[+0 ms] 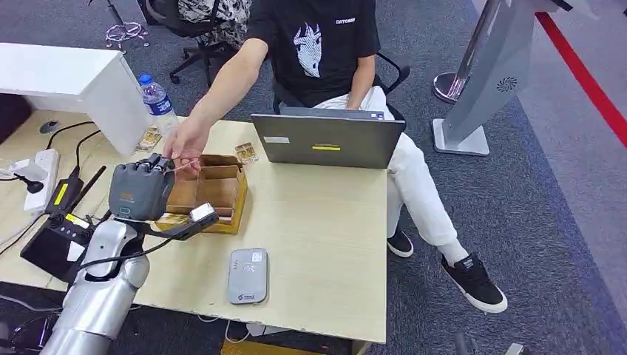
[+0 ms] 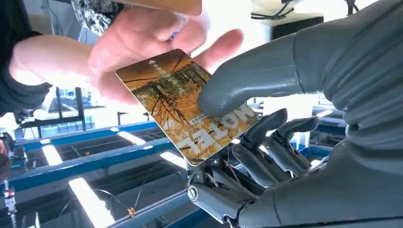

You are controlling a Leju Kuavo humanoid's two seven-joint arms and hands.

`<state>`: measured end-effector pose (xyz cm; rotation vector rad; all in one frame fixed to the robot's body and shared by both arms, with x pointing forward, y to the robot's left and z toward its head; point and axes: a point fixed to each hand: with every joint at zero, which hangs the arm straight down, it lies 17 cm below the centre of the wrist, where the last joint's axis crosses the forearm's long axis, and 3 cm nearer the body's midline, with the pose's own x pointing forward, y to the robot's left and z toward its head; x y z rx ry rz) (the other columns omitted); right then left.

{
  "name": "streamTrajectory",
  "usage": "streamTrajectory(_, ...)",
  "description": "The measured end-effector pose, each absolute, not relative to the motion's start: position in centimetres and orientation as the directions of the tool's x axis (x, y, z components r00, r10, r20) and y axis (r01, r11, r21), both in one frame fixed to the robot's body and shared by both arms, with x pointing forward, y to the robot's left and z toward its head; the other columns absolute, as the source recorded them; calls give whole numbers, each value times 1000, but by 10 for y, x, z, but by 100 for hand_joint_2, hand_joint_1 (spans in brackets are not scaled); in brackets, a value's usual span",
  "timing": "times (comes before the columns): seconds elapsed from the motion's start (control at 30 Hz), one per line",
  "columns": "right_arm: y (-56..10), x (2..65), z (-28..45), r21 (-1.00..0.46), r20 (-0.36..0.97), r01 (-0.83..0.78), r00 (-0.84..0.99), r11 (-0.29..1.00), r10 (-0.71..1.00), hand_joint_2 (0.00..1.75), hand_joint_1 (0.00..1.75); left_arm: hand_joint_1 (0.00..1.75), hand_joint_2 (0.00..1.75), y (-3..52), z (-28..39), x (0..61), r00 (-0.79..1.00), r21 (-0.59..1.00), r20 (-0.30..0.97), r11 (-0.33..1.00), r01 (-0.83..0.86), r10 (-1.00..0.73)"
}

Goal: Pass the card to the sensor for recognition and then transmit it.

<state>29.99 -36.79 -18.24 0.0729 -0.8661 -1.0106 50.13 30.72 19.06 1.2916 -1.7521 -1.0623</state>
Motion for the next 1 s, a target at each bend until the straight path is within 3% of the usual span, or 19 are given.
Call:
streamTrajectory(0.07,-368,300,-182,430,600,710,238,558,-764,175,0,175,175,307,191,502,-254,907,67,165,-388,-965)
streamTrajectory(0.1,-368,300,-182,430,600,709,238,559,-764,175,0,157,175,307,195,503,-255,904,69,168,-392,-965)
streamTrajectory(0.13,-368,301,-182,430,600,708,239,560,-763,175,0,127,175,307,196,504,-255,903,70,170,-395,-964)
streamTrajectory(0.17,-367,302,-182,431,600,707,240,561,-763,175,0,0,175,307,200,505,-262,898,75,179,-401,-962)
streamTrajectory(0.37,-364,301,-183,426,599,710,243,561,-763,175,0,0,175,341,226,464,-288,729,242,369,-577,-927)
streamTrajectory(0.47,-365,300,-184,418,600,715,245,560,-761,175,0,0,175,371,262,425,-362,499,366,509,-701,-857)
streamTrajectory(0.67,-365,298,-185,407,603,721,250,561,-758,175,0,0,175,433,283,369,-336,255,500,506,-824,-798)
streamTrajectory(0.8,-364,288,-193,362,600,731,292,578,-745,175,0,0,175,489,270,345,-449,-8,695,619,-786,-562)
streamTrajectory(1.0,-361,274,-203,332,570,744,332,580,-751,175,0,0,175,568,228,311,-525,-190,774,662,-725,-354)
